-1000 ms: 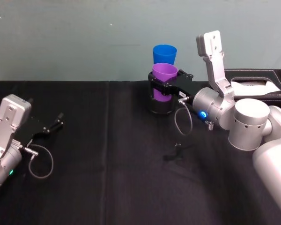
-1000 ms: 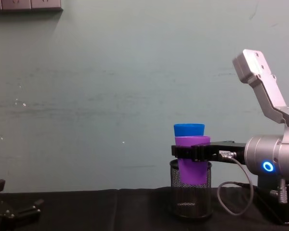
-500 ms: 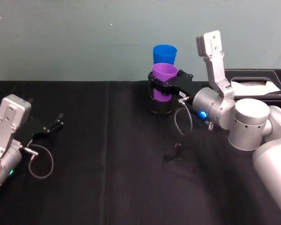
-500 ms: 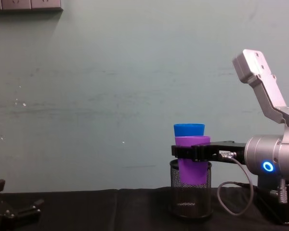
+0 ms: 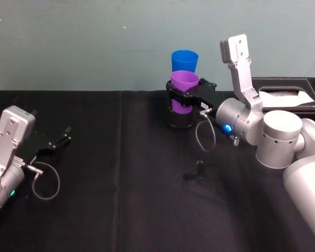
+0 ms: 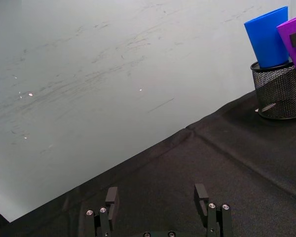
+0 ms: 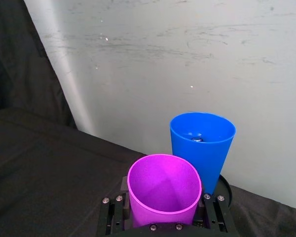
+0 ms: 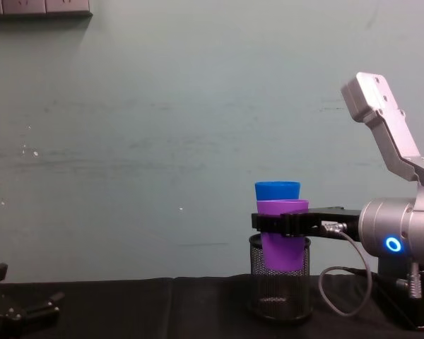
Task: Pick up one cup with a gripper and tap it against the other cup.
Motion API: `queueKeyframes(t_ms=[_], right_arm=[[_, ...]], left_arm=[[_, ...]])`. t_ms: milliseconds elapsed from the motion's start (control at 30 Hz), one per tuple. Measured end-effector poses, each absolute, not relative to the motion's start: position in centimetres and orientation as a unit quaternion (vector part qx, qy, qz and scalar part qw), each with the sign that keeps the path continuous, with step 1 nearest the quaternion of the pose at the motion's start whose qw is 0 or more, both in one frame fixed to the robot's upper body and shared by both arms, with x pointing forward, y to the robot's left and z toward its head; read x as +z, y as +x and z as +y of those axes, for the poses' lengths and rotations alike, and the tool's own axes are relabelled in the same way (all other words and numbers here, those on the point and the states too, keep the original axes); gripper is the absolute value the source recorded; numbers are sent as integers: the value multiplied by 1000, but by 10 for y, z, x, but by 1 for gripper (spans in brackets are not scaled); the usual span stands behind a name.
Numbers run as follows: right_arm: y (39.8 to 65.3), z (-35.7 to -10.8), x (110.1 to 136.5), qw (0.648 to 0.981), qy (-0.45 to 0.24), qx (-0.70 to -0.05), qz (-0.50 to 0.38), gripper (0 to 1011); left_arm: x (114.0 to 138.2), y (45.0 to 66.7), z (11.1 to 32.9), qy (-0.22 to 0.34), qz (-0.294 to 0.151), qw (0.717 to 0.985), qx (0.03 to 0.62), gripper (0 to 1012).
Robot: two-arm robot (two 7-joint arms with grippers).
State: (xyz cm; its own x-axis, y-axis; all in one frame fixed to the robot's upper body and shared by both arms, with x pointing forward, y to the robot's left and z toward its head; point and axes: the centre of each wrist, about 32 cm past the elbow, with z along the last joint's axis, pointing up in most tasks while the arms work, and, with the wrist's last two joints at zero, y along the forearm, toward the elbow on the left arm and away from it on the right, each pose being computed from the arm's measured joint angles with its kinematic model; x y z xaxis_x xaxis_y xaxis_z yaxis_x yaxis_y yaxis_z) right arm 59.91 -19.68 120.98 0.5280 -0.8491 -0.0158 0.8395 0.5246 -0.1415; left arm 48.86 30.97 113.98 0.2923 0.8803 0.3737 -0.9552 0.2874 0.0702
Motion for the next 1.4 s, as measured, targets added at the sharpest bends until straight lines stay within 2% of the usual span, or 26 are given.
queueKeyframes(t_ms=[1400], right_arm=[[599,-197,1210,872,-58,-484,41,723]], left_arm=[[1140,489,310,141,-132,791,580,1000]])
